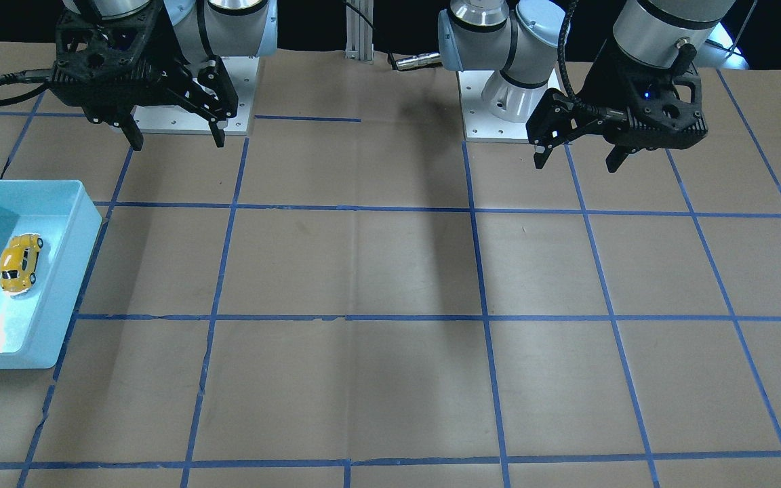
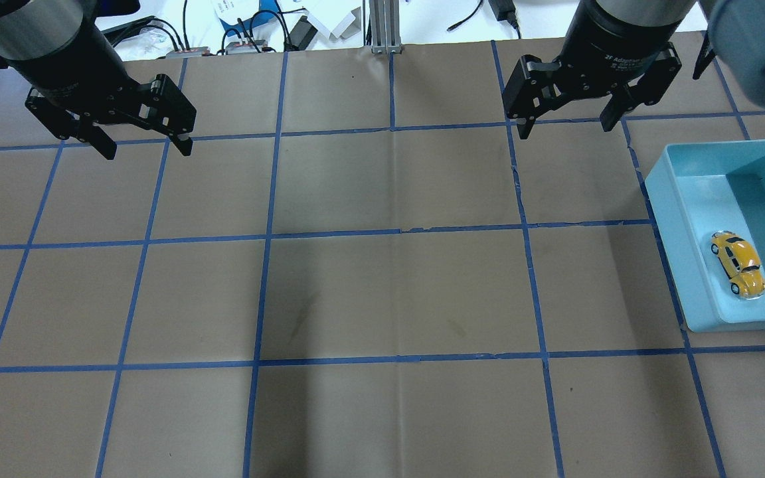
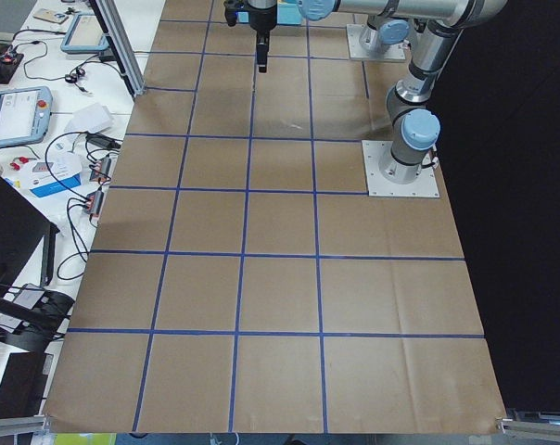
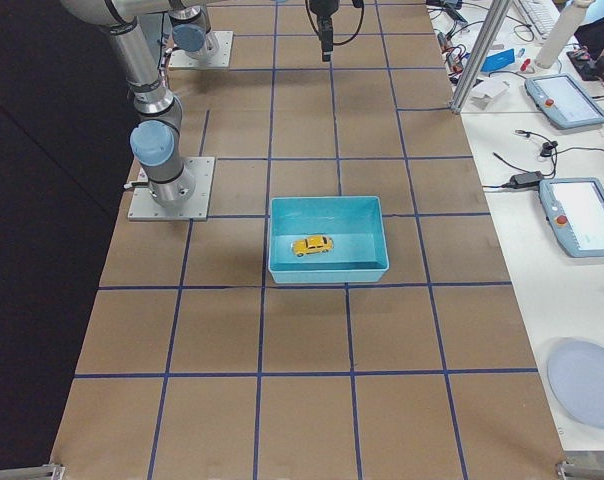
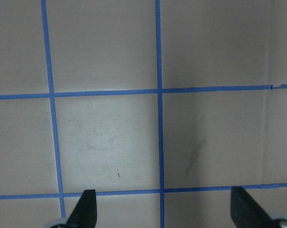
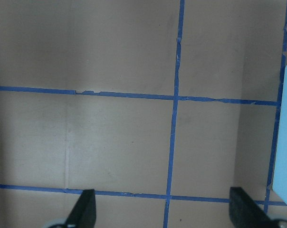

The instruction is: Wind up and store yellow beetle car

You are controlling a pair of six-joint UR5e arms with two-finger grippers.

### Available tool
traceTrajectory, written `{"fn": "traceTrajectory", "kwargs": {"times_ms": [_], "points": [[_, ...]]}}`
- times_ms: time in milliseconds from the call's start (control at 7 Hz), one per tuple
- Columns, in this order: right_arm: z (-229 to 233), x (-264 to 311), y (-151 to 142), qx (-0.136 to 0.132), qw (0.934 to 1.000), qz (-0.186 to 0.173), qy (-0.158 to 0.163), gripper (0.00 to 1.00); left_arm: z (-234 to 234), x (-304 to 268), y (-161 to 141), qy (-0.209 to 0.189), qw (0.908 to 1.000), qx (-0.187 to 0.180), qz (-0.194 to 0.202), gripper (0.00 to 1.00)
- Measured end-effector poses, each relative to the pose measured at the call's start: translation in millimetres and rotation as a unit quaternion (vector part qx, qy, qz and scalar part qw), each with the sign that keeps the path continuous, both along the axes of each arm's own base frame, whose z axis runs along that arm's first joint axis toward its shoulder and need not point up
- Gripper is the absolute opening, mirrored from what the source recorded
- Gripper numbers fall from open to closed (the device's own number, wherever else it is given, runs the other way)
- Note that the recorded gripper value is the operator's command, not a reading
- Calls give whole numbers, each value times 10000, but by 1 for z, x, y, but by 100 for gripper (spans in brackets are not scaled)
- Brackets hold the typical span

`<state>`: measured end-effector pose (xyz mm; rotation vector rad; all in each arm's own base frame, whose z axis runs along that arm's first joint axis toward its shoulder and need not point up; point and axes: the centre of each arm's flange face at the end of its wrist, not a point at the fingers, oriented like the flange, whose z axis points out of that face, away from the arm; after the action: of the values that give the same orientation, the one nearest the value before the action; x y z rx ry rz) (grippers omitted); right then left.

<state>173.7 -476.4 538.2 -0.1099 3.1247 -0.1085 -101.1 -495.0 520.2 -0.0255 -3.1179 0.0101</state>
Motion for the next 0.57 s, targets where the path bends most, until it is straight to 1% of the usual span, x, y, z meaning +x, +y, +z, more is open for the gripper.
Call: {"fn": "traceTrajectory", "kwargs": {"times_ms": [571], "points": [[-5,0,0,35,10000,-28,21,100,-1,0,-1,17,10000,2,-1,100]]}}
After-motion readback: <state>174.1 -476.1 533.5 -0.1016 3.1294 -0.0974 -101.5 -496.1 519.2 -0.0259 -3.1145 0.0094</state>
